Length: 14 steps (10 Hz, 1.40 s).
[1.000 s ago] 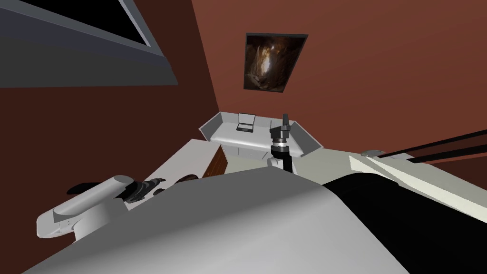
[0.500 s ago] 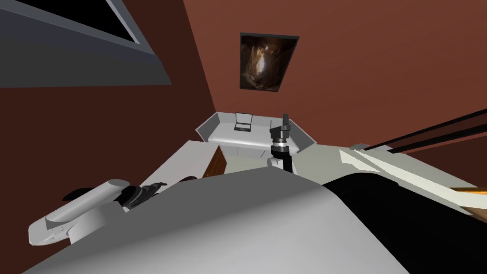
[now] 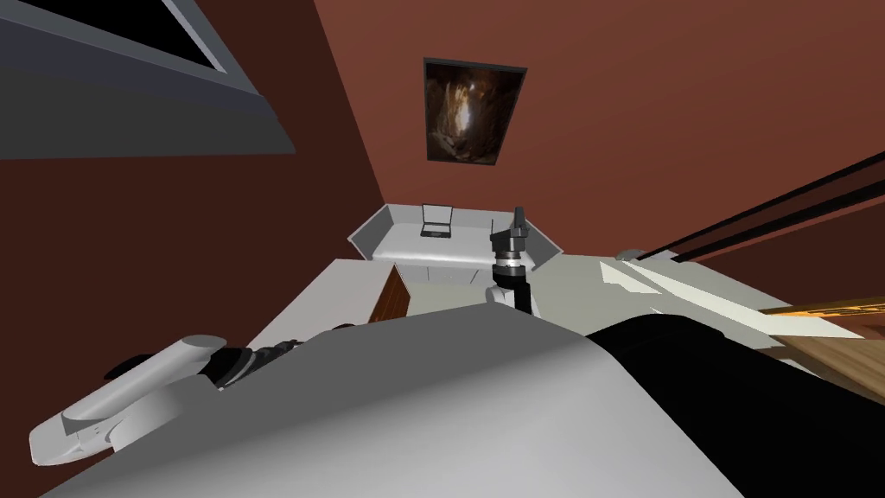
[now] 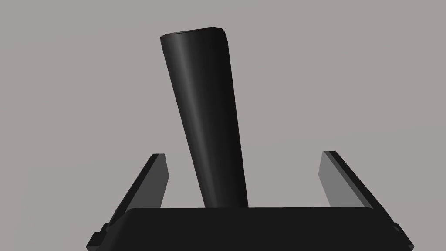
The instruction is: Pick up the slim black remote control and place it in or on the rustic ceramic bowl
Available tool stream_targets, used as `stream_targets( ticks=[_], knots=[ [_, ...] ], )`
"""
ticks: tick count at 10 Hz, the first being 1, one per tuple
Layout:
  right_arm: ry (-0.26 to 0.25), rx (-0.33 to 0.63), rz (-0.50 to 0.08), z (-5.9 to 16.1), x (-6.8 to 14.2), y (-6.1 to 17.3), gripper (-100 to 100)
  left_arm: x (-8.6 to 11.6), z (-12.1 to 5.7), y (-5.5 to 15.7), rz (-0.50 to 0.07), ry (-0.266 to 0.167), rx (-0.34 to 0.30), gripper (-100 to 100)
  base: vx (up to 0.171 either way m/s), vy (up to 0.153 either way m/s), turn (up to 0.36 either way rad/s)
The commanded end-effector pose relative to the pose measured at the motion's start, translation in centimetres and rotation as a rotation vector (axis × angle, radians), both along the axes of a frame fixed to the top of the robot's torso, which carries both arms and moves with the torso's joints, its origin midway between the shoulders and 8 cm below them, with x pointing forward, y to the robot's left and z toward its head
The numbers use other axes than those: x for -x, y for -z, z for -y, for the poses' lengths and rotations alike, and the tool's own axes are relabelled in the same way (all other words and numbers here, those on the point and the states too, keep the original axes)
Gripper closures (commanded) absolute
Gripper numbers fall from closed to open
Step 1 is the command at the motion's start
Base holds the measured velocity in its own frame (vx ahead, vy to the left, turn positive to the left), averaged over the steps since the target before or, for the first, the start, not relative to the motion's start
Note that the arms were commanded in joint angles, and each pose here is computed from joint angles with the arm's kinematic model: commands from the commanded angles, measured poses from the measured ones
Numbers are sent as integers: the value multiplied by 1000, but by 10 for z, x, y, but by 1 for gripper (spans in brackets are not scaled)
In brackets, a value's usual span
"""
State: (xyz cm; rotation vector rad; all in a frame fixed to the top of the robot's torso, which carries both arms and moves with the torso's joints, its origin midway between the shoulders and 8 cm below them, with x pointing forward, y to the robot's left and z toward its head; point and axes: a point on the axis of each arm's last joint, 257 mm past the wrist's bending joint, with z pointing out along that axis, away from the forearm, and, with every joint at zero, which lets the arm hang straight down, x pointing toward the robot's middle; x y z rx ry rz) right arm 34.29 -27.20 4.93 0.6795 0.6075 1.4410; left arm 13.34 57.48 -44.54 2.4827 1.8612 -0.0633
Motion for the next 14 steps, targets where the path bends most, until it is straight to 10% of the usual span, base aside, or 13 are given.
stream_targets(
  ticks=[1, 6, 7, 8, 13, 14],
  knots=[
    [0, 0, 0, 0, 0, 0, 0, 9, 8, 6, -17, -31, 38, -100, -27, 31, -63],
    [0, 0, 0, 0, 0, 0, 0, 29, 28, 9, -63, -121, 137, -100, -27, 25, -85],
    [0, 0, 0, 0, 0, 0, 0, 30, 29, 9, -65, -124, 141, 0, 0, 0, 0],
    [0, 0, 0, 0, 0, 0, 0, 25, 30, 16, -61, -152, 140, -100, -73, 0, -221],
    [0, 0, 0, 0, 0, 0, 0, 15, 35, 30, -55, -209, 142, -100, -136, 24, -152],
    [0, 0, 0, 0, 0, 0, 0, 14, 35, 31, -54, -212, 141, 100, -11, 2, 5]
  ],
)
